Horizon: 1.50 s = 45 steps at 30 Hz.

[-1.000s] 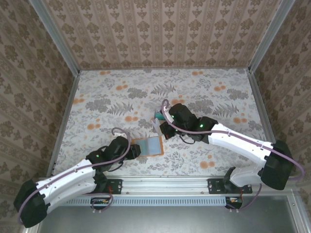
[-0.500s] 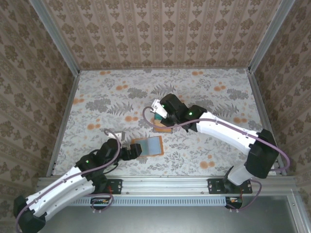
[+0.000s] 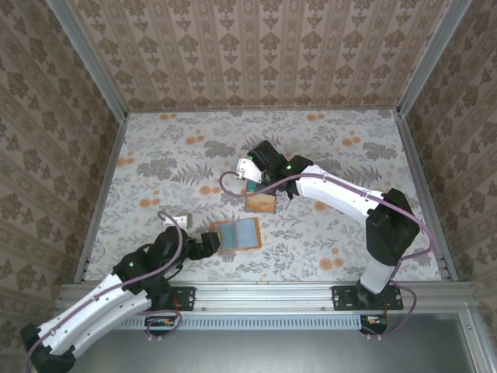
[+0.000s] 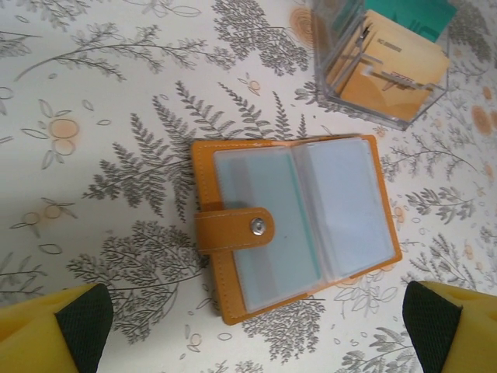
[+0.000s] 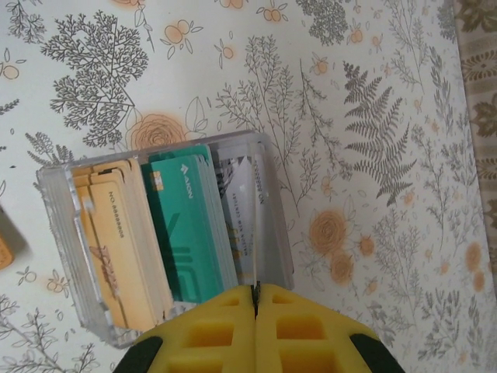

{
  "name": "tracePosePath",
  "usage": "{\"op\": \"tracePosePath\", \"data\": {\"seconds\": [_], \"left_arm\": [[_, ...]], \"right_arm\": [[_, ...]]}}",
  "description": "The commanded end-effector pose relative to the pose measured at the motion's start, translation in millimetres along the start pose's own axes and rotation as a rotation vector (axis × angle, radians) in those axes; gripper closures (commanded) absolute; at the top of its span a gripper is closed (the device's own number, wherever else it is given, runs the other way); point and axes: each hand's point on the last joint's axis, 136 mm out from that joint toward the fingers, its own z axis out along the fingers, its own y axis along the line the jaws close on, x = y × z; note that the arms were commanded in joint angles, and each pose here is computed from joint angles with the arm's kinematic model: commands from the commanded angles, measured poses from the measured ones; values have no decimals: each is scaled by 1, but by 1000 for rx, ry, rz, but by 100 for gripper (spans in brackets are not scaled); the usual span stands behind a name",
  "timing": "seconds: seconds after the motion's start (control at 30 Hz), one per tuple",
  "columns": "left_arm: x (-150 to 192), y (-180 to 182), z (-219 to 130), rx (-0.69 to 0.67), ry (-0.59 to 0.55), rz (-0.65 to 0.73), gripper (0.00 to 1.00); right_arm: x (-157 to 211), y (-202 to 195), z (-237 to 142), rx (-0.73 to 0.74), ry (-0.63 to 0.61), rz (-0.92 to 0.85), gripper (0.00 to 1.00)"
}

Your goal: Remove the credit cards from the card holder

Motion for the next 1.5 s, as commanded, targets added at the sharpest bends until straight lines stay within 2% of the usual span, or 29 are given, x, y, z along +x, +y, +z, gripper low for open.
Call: {"op": "tracePosePath", "data": {"seconds": [0.0,0.23,0.63,0.9,0.93,1.0,1.2,1.3,1.47], "left_arm": [[-13,4,-11,-26,-58,5,0],[-17,-1,-15,17,-91,11,0],[-13,3,-11,9,-81,6,0],[-13,2,-11,14,-81,4,0],[-13,1,-11,18,-80,4,0],[-13,1,-12,20,-78,0,0],[-14,-2,-12,30,-76,-5,0],[-14,-3,-12,32,-73,-3,0],[-11,-6,-8,46,-57,-5,0]], "right_arm": [[6,-4,9,-8,45,-49,100],[16,-3,24,-45,76,-43,100],[21,11,36,-133,88,-31,100],[22,9,43,-118,97,-25,100],[21,7,44,-108,95,-24,98],[20,-1,47,-70,97,-13,79],[15,-32,48,74,92,39,73],[12,-39,41,105,72,74,62],[5,-42,21,117,20,184,61]]}}
